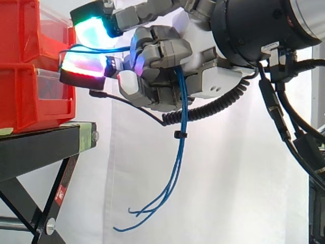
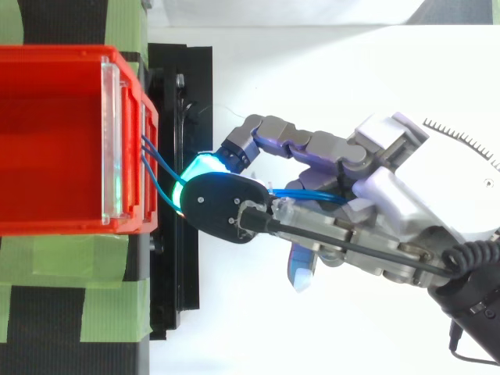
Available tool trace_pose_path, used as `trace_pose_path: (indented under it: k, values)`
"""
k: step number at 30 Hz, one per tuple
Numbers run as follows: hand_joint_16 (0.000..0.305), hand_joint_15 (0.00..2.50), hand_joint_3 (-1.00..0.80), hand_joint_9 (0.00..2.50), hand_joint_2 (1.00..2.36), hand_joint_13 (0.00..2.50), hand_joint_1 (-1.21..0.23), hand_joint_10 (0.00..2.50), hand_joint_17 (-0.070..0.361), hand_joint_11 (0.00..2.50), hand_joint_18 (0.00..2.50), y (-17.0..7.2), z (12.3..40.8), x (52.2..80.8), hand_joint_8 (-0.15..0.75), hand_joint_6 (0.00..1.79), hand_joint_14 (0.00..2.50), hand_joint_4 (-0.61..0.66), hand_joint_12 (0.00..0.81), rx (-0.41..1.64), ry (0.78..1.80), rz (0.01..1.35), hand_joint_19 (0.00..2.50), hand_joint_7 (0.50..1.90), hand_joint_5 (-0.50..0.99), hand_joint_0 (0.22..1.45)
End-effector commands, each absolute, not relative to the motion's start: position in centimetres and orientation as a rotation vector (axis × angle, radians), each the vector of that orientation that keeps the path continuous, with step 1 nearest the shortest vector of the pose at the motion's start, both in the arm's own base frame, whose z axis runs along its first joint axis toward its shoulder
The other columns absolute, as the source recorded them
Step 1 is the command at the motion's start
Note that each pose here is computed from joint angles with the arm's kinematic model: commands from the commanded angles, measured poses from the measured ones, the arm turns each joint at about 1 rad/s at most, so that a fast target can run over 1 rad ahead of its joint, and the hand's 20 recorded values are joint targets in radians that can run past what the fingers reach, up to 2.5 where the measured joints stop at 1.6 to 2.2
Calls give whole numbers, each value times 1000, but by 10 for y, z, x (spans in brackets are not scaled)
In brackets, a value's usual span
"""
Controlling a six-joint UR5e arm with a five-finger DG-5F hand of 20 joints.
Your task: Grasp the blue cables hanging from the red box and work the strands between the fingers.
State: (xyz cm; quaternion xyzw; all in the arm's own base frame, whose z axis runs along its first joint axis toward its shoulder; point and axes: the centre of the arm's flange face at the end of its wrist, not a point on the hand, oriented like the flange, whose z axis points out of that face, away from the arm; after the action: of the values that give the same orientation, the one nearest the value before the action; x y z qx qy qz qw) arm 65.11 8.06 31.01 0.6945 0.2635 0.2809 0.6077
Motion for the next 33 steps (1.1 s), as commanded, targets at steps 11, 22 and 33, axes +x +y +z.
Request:
trace_pose_path:
  k: [11,22,33]
  values:
    - [246,1614,145,1955,1013,1986,-622,2500,185,2500,2500,81,310,651,524,10,2500,217,623,1605,608,650,585,1363,492,1160]
    - [246,1614,-463,1955,1020,1986,-619,2500,185,2500,2500,80,309,651,524,15,2500,274,623,1608,605,652,585,1315,482,926]
    - [246,1614,-213,1955,1009,1986,-640,2500,185,2500,2500,78,309,651,524,17,2500,360,623,1608,605,650,585,1269,558,839]
